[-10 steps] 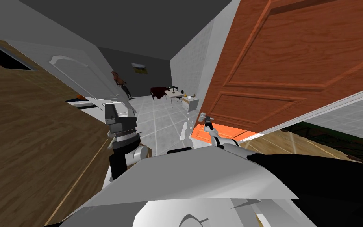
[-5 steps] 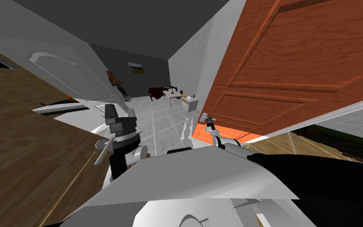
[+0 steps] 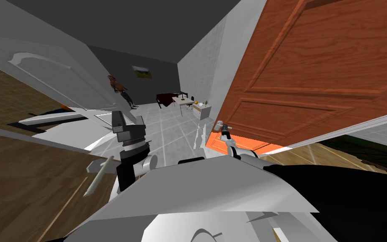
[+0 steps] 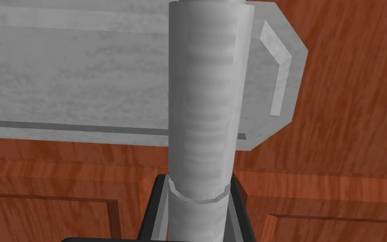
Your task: Push the door open
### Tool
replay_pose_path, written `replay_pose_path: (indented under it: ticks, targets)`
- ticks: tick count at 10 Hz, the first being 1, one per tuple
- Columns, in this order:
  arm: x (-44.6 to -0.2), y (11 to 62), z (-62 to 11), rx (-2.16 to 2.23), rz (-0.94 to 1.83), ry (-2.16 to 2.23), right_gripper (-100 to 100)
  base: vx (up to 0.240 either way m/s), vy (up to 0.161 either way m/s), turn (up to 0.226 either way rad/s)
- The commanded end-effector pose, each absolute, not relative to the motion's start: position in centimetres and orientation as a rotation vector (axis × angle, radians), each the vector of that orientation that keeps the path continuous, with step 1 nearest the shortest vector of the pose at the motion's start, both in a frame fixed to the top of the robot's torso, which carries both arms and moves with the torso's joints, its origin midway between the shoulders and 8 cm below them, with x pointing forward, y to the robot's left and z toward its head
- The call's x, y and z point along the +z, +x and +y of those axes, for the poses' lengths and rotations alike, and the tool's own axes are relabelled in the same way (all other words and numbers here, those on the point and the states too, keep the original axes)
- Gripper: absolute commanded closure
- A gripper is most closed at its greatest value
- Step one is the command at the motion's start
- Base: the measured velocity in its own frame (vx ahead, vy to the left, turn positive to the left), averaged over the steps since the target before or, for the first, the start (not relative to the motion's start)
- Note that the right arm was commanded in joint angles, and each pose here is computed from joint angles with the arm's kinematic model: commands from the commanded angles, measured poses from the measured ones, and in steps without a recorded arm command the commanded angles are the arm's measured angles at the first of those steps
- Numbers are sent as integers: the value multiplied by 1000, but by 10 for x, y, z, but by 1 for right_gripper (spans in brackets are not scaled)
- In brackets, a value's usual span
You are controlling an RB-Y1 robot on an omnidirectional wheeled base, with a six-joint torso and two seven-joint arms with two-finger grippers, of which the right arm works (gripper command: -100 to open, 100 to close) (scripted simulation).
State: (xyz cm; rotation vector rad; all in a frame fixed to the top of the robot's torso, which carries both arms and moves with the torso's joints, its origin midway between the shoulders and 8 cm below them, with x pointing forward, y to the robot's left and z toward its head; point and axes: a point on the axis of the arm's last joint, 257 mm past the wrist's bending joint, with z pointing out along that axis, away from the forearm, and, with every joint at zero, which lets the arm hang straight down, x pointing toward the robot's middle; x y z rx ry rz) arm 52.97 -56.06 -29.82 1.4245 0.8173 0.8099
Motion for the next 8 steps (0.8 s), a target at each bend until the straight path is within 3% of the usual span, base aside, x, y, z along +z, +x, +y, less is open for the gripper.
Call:
replay_pose_path:
  ticks: [1, 8]
  targets:
    - [-293, 524, -575, 791, 793, 1423, 100, 168, 48, -57]
    - [-294, 504, -603, 744, 746, 1440, 100, 165, 33, -56]
